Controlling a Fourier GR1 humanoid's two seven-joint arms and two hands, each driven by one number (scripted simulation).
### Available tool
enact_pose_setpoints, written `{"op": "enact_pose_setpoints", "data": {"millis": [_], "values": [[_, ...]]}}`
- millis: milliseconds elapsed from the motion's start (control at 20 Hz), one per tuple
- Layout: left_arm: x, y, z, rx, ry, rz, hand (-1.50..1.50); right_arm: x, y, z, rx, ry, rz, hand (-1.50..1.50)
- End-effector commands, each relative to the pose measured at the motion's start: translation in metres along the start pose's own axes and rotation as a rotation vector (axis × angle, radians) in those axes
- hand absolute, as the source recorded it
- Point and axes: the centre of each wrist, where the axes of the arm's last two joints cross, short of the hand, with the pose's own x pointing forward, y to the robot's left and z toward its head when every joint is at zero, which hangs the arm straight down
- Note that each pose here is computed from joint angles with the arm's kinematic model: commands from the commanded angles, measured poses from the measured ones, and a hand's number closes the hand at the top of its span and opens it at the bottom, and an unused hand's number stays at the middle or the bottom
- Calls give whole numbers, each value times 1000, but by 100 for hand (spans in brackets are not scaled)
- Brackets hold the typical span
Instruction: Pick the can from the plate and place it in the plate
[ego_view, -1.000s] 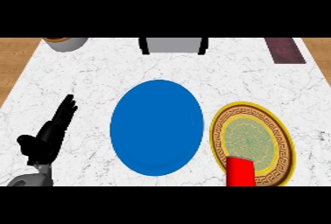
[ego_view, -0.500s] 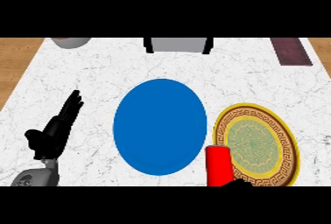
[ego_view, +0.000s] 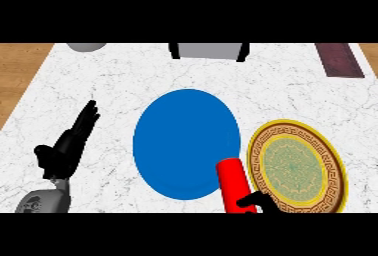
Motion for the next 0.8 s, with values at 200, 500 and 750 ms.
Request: {"op": "enact_pose_setpoints", "data": {"millis": [200, 500, 750], "values": [[-3, 0, 2, -4, -1, -9, 0, 16, 43, -49, -142, 243, -122, -150], [-2, 2, 1, -9, -6, -1, 0, 7, 68, -83, -166, 338, -181, -150], [-10, 1, 3, 16, 17, 11, 0, 8, 72, -113, -339, 305, -384, -150]]}}
